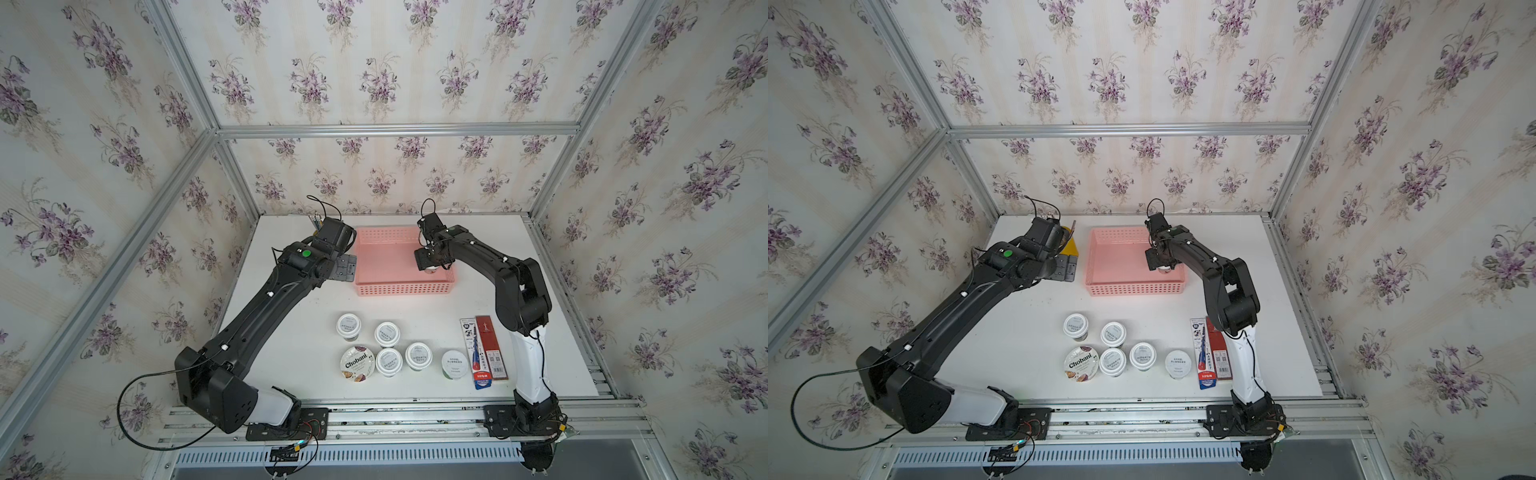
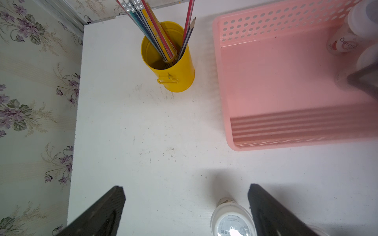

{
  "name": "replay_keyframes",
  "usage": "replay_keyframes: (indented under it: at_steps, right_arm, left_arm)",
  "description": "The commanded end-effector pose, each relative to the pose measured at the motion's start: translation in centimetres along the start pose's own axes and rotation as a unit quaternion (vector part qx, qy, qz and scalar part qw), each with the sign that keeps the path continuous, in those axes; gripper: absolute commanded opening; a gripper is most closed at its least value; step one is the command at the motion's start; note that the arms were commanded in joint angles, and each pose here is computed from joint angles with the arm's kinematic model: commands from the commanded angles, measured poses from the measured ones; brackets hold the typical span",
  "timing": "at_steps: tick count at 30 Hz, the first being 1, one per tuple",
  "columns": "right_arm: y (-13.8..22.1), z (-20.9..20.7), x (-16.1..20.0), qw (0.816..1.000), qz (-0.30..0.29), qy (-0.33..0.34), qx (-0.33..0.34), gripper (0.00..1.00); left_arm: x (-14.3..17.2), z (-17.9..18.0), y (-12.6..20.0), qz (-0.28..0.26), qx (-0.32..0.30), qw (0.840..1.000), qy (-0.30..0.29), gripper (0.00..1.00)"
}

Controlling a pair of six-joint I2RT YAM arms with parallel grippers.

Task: Put the yogurt in the basket
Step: Place the yogurt in the basket.

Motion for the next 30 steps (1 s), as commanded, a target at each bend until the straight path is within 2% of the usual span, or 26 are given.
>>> replay_keyframes:
  at_steps: [1,16,30]
  right_arm:
    - [-0.2,-0.2,0.0,1.0,0.004,0.006,0.01,0.78]
    - [-0.6,-0.5,0.3,1.0,0.011,0.007,0.01,0.81]
    - [1.5,-0.7,-0.4,1.0,-0.01,0.003,0.002,0.91]
  left_arm:
    - [-0.1,0.1,0.1,-0.003,-0.001,1.0,0.0,0.99]
    - [0.0,0.2,0.1,-0.004,-0.004,1.0,0.001,0.99]
    - [-0.1,0.3,0.1,-0.004,-0.004,1.0,0.002,0.99]
Point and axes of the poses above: each gripper's point midway between its finger pads, its own y axis back along the fingers, its own z axis along the line the jaws close on, x = y × z, the point moved 10 cm from there along y, back along the fingers, and after that the axes turned 4 degrees about y, right-handed, at the moved point
